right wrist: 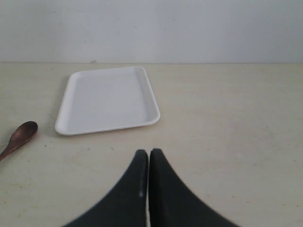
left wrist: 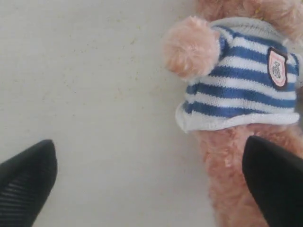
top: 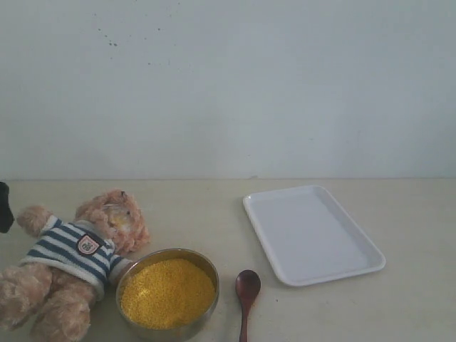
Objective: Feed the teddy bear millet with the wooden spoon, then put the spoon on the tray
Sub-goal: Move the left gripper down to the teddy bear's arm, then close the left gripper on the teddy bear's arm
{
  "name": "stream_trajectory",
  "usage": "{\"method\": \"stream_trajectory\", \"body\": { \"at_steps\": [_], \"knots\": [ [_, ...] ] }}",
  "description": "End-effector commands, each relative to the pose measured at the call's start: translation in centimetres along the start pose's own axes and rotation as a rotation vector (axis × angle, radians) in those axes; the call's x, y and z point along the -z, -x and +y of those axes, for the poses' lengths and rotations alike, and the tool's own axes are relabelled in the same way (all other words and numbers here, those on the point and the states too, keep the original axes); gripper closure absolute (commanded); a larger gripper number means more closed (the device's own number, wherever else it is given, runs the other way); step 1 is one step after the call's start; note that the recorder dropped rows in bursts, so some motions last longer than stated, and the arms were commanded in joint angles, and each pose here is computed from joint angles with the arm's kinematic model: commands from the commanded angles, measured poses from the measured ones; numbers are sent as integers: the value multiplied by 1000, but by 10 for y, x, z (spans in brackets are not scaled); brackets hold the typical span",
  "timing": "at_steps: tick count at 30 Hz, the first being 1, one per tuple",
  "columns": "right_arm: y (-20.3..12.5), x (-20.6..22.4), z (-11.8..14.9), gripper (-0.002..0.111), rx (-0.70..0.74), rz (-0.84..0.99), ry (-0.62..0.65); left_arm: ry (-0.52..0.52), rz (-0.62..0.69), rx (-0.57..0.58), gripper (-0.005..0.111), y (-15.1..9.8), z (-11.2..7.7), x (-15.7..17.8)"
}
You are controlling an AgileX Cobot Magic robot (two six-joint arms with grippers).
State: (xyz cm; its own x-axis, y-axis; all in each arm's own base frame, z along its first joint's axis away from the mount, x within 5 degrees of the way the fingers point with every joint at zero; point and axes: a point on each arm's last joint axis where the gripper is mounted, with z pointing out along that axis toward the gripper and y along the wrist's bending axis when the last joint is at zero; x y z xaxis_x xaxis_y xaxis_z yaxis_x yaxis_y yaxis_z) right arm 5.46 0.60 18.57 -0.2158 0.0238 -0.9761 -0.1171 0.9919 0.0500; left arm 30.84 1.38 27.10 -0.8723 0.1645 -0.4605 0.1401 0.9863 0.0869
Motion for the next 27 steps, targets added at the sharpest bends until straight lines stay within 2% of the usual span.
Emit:
{"method": "stream_trajectory", "body": {
  "at_steps": [1, 3, 5, 11, 14, 18, 22, 27],
  "knots": [
    [2, 1, 0, 109, 10, -20, 1, -95, -63, 129, -1, 5, -8, -14],
    [2, 1, 0, 109, 10, -20, 1, -139, -60, 151, -1, 7, -12, -23],
    [2, 1, 0, 109, 10, -20, 1, -165, -37, 123, -1, 7, -14, -35],
    [2, 1, 0, 109, 10, -20, 1, -157, -3, 130, -1, 6, -12, -73],
    [2, 1, 0, 109, 10, -20, 1, -159, -39, 181, -1, 9, -12, -84],
    [2, 1, 0, 109, 10, -20, 1, -212, -37, 277, -1, 9, -16, -103],
    [2, 1, 0, 109, 10, -20, 1, -264, -11, 229, -1, 5, -22, -122],
    [2, 1, 0, 109, 10, -20, 1, -323, -2, 226, -1, 1, -27, -140]
  ]
}}
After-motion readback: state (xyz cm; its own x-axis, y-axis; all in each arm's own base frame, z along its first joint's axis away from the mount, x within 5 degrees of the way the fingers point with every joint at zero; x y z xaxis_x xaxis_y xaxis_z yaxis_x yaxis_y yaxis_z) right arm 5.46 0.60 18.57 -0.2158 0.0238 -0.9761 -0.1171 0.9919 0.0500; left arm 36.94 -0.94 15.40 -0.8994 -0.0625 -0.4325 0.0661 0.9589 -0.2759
